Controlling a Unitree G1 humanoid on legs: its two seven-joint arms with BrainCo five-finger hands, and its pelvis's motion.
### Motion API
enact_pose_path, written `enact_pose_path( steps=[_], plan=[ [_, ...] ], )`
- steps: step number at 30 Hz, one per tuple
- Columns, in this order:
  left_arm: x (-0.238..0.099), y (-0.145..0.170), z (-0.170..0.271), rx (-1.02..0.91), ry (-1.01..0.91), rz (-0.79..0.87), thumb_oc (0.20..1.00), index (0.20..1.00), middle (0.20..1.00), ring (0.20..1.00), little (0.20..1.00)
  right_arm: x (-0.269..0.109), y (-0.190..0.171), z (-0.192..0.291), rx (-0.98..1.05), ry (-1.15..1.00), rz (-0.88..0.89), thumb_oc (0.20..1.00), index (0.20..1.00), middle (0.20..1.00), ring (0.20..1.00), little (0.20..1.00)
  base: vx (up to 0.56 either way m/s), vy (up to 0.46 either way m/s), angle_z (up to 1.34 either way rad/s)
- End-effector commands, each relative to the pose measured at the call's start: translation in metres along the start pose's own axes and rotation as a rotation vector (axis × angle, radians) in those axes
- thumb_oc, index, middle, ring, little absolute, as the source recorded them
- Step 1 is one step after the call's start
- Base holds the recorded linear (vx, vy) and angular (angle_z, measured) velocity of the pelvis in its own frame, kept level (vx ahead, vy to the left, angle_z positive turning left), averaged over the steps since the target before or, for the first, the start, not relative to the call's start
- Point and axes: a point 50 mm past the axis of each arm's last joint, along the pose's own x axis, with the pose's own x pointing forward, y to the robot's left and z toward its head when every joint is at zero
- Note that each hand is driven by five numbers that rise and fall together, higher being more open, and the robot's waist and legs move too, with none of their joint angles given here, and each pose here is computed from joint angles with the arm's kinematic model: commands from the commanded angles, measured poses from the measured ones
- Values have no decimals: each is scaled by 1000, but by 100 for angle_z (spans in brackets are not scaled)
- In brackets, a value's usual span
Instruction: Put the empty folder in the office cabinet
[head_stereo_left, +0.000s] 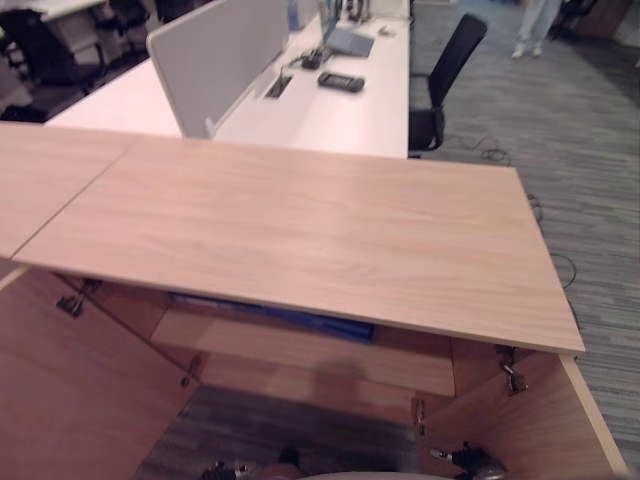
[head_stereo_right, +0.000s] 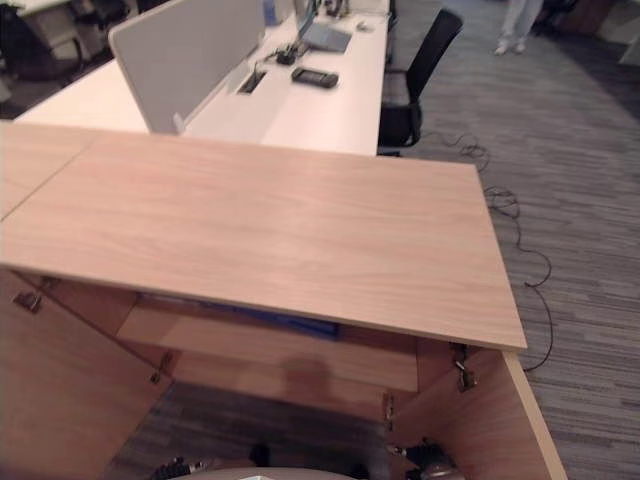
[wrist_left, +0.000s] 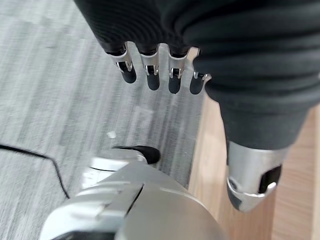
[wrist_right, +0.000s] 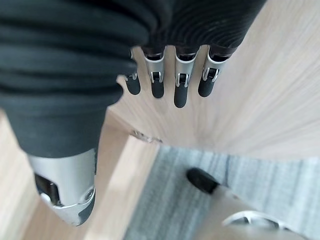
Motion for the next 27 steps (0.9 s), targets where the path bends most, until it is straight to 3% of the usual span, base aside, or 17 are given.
enact_pose_path(
  steps=[1,7,15,27],
  plan=[
    [2,3,14,12,-34,-9,1000,1000,1000,1000,1000,1,-12,2,-15,40,-7,1000,1000,1000,1000,1000,-126,75,-8],
    [2,-7,19,63,-30,-67,1000,1000,1000,1000,1000,0,-15,-18,-41,136,43,1000,1000,1000,1000,1000,-153,173,-4],
    [3,-9,26,101,-28,-82,1000,1000,1000,1000,1000,1,-26,-8,-34,131,28,1000,1000,1000,1000,1000,-192,228,4],
    [0,15,-11,104,108,-23,1000,1000,1000,1000,1000,-3,-30,-37,-14,238,26,1000,1000,1000,1000,1000,-168,85,-22]
  ],
)
